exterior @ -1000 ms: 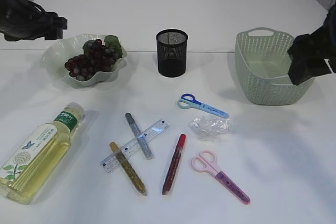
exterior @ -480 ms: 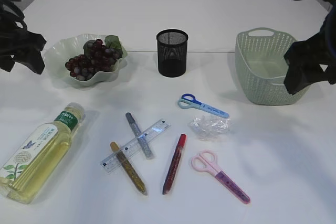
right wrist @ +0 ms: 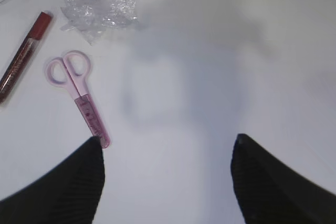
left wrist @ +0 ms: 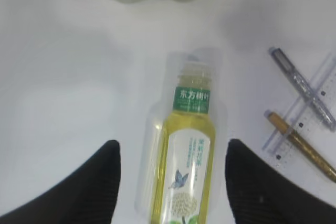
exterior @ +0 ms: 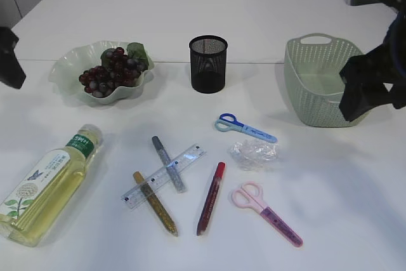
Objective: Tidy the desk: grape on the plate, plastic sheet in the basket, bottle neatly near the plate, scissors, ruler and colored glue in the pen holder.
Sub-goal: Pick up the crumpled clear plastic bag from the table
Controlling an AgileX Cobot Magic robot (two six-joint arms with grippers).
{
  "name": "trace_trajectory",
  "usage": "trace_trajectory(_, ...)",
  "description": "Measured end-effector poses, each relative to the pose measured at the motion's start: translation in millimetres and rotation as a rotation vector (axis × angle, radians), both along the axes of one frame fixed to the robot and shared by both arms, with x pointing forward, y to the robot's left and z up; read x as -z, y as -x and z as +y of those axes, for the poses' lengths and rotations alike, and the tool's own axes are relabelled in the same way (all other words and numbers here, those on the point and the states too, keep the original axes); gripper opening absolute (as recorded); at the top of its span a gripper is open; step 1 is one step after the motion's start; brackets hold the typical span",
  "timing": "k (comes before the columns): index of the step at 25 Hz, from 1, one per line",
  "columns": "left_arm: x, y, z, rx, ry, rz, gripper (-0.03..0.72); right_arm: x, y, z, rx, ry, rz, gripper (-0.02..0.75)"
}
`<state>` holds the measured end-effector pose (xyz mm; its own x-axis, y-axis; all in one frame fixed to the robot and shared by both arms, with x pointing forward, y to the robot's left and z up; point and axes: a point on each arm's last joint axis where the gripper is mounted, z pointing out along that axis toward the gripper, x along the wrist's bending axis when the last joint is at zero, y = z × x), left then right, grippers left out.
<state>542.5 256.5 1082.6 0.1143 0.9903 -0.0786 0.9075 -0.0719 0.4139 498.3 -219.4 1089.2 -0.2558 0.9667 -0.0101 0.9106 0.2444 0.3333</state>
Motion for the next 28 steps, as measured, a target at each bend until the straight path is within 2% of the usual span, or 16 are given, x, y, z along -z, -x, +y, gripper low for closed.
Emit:
trace_trajectory(4,4.3,25.2,2.7,0.001,0.002,0.035,0.457,2.9,2.5,21.6,-0.087,-0.001,-0.013,0.585)
trace_trajectory(11,1.4,55.6,6.3,0.003,0.003,0.042,0.446,32.5,-22.3,64.1,-0.185,0.023,0.047,0.585)
trace_trajectory(20,0.6,59.4,6.8,0.003,0.004,0.04,0.442,82.2,-85.9,109.7,-0.271,0.068,0.11,0.595)
trace_trajectory(28,0.6,59.4,6.8,0.003,0.004,0.04,0.438,129.2,-119.3,126.1,-0.324,0.127,0.17,0.598)
